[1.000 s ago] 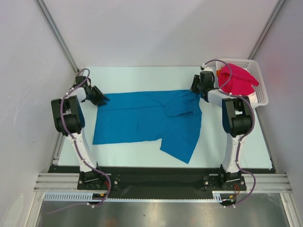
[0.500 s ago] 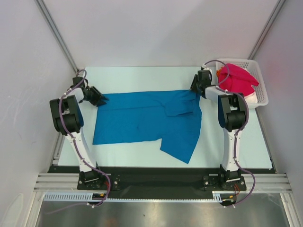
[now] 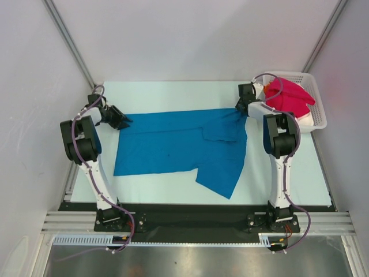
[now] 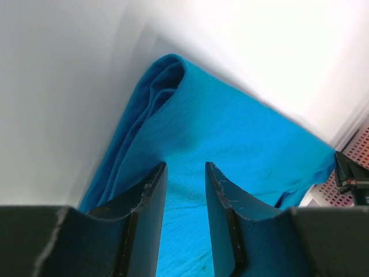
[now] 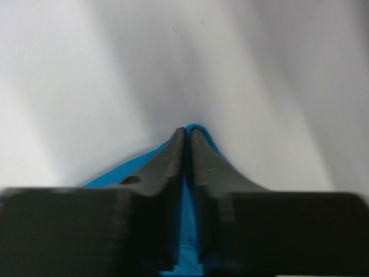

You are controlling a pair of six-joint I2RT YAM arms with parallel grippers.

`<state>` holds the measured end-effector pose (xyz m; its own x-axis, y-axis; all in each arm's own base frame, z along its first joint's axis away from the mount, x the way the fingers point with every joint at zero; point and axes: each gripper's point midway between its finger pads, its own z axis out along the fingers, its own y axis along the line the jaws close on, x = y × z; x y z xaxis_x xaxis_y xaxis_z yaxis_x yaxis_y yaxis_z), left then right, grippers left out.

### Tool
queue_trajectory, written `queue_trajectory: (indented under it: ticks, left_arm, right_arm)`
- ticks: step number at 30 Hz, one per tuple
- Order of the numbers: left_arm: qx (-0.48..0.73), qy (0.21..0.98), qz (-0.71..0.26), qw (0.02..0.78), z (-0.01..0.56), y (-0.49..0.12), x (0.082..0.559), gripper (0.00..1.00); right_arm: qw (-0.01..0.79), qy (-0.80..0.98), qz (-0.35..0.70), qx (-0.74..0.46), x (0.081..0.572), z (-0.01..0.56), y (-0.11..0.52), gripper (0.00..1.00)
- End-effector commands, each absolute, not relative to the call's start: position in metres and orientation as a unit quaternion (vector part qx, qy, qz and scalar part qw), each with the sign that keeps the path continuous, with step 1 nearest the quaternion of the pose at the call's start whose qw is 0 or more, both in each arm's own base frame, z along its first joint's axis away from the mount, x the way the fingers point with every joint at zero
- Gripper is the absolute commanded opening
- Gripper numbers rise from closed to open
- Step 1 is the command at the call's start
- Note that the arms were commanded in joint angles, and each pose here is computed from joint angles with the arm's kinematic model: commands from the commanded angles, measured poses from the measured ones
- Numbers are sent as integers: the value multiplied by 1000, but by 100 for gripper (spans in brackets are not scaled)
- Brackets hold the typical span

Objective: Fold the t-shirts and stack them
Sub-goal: Fold the tshirt

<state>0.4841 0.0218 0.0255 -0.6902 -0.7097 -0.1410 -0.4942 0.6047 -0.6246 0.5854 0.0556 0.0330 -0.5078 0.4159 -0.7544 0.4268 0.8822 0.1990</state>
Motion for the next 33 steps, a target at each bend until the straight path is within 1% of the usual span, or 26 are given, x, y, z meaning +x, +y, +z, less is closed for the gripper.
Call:
queue_trajectory:
  ticks: [1,2,3,5,6,7,8,9,10,11,12,13,14,16,17,19,20,22,24,25,26,28,30,31,32,33]
  left_arm:
    - [-349,878,-257,203,15,36,490,40]
    - [-345,881,-249,210,18,39,489,40]
    - [-342,881,-243,218,22,42,490,41]
    - [-330,882,-229,247,45,45,491,43]
    - [-324,882,-225,259,56,45,491,44]
    - [-321,883,-221,263,62,44,488,46]
    - [-307,881,-218,286,85,38,487,47]
    - [-302,881,-211,297,93,37,485,48]
    - [-296,882,-207,301,99,31,482,50]
    - [-282,887,-208,300,103,14,475,50]
    - [-271,885,-208,317,122,5,470,50]
    - [-262,885,-209,323,129,-4,466,51]
    - [-244,892,-215,314,128,-29,456,51]
    - [-222,890,-228,327,146,-54,444,50]
    - [-207,897,-239,308,136,-80,429,50]
    - [-184,891,-264,321,148,-104,417,50]
    - [-173,896,-274,303,138,-124,401,50]
    - [-146,895,-294,303,141,-148,390,50]
    - [-111,899,-312,287,137,-185,376,50]
    - [-101,902,-317,276,129,-198,372,47]
    - [-85,903,-327,266,128,-219,364,46]
    - [-69,901,-337,263,124,-240,362,43]
    - [-55,904,-339,254,113,-263,358,43]
    - [-50,903,-342,256,114,-271,361,42]
    - [-46,909,-337,239,100,-283,358,43]
    - [-42,908,-342,238,98,-291,359,43]
  right_arm:
    - [448,849,-55,275,596,40,34,19]
    - [446,851,-54,272,595,40,35,25]
    - [446,854,-55,263,593,47,35,35]
    - [448,856,-59,250,590,59,40,47]
    - [444,861,-67,238,586,66,39,57]
    - [454,857,-75,232,583,86,38,61]
    - [449,862,-81,220,575,93,43,65]
    - [448,865,-85,212,570,100,45,71]
    - [459,861,-86,200,564,124,47,73]
    - [457,863,-89,194,557,129,49,73]
    - [447,871,-94,181,543,128,55,77]
    - [445,873,-95,176,534,129,57,79]
    - [455,869,-86,175,524,149,59,79]
    - [433,884,-66,163,497,134,68,80]
    - [455,873,-40,170,490,155,73,80]
    - [430,890,1,151,467,133,87,80]
    - [437,886,28,152,462,137,95,80]
    - [408,899,52,149,443,115,102,77]
    - [410,897,78,148,436,112,108,68]
    - [405,898,83,152,432,107,107,65]
    - [400,900,85,154,425,98,105,59]
    - [394,900,109,153,417,94,110,51]
    - [387,900,125,160,410,83,108,47]
    - [379,899,145,163,408,80,113,47]
    - [375,899,150,172,406,72,109,47]
    - [372,898,153,176,406,68,108,48]
